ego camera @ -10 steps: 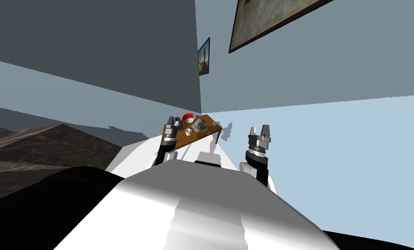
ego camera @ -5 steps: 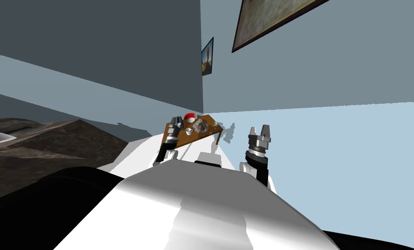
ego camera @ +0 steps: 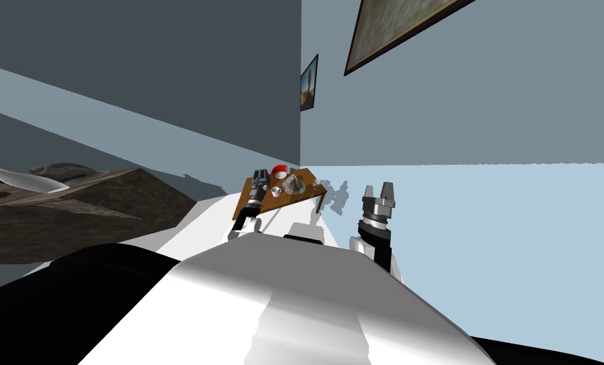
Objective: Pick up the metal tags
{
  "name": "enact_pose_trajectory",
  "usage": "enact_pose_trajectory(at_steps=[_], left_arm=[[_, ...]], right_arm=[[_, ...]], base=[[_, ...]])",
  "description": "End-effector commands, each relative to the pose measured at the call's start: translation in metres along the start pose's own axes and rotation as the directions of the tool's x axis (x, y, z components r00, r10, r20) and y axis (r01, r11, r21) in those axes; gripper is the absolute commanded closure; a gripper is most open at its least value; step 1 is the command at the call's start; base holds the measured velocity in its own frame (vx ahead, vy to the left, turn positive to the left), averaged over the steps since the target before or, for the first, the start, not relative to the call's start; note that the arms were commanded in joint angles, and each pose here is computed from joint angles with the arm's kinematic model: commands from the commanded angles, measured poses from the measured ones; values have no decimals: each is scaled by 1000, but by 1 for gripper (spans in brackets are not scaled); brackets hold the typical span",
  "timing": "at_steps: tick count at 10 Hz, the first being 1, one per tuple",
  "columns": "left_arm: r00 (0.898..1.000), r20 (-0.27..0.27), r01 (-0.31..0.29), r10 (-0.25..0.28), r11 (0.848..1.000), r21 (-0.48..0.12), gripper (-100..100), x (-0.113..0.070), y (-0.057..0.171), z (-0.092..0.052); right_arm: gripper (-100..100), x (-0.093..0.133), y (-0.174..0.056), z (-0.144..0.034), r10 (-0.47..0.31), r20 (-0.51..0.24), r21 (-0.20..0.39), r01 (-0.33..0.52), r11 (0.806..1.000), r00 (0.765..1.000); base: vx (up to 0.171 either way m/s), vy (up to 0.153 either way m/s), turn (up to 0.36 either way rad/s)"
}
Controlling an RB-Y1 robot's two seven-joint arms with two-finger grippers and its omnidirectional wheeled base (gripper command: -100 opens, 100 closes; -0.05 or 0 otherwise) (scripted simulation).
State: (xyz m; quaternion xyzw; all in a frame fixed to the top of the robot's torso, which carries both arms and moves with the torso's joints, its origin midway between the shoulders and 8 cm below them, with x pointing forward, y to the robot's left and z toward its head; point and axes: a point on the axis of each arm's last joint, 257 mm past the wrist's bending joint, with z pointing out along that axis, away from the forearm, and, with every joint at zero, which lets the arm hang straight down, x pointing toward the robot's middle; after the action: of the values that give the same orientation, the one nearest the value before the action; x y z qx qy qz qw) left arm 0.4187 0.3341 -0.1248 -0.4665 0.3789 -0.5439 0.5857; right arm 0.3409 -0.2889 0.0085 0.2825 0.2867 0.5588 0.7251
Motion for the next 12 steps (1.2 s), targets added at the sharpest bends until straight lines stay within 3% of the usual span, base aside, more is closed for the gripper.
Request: enact_pose_trajectory(at_steps=[1,3,6,8,10,11,12], left_arm=[[1000,8,27,-26,999,-29,-100,-5,8,1],[994,41,108,-104,988,-110,-100,-14,41,3],[970,115,236,-215,946,-223,-100,-30,92,1],[943,177,321,-280,904,-281,-100,-41,125,-3],[909,243,405,-339,857,-320,-100,-52,153,-7],[908,252,406,-335,852,-331,-100,-54,160,-10],[887,288,447,-361,825,-346,-100,-60,174,-14]], right_arm=[[0,0,0,0,0,0,0,0,1000,1000],[0,0,0,0,0,0,0,0,1000,1000],[0,0,0,0,0,0,0,0,1000,1000],[0,0,0,0,0,0,0,0,1000,1000],[0,0,0,0,0,0,0,0,1000,1000],[0,0,0,0,0,0,0,0,1000,1000],[0,0,0,0,0,0,0,0,1000,1000]], base=[[37,-73,14],[33,-64,102],[82,-92,137],[94,-91,109],[86,-60,109],[62,-52,40],[58,-37,58]])
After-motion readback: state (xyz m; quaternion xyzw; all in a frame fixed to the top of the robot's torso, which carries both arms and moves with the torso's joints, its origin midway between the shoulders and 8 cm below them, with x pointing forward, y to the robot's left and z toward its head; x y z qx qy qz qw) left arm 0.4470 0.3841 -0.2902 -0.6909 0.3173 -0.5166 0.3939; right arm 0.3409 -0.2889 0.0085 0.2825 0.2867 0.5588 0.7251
